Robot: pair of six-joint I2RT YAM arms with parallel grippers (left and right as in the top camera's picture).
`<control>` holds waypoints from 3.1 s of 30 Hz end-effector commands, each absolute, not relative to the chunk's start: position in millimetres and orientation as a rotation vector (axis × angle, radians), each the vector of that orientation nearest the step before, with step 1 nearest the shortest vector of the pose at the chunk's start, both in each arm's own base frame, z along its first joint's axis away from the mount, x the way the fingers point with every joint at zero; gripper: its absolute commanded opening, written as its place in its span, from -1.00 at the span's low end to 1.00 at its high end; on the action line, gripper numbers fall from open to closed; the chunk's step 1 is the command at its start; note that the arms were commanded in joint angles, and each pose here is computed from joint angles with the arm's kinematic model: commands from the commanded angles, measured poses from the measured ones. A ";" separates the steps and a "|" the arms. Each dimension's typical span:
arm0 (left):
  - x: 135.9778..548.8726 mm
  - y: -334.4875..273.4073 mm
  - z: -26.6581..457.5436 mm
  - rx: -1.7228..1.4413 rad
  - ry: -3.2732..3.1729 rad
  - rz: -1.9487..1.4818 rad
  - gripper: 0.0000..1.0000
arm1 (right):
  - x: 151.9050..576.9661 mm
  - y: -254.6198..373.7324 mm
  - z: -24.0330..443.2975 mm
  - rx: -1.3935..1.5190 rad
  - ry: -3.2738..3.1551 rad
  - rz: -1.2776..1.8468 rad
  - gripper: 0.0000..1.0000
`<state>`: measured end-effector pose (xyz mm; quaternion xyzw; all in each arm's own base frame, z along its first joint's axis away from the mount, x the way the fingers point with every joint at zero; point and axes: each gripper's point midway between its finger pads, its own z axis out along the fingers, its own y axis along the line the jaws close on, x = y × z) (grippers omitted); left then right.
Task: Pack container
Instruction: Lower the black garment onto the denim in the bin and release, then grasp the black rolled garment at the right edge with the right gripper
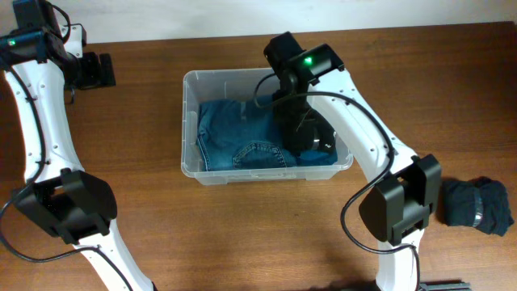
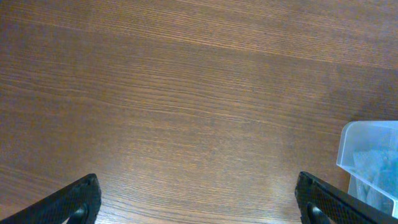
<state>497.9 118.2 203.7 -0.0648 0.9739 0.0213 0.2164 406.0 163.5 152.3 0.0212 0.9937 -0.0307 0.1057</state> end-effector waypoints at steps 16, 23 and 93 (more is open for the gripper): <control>498.9 118.4 197.3 -0.180 2.710 0.042 0.99 | 432.4 144.5 125.0 0.122 2.912 -0.094 0.43; 499.1 118.2 197.4 -0.180 2.710 0.042 0.99 | 422.1 140.4 92.5 0.116 2.966 -0.132 0.43; 500.2 118.6 198.0 -0.182 2.703 0.030 0.99 | 190.0 -208.4 32.4 1.904 2.325 -0.014 0.49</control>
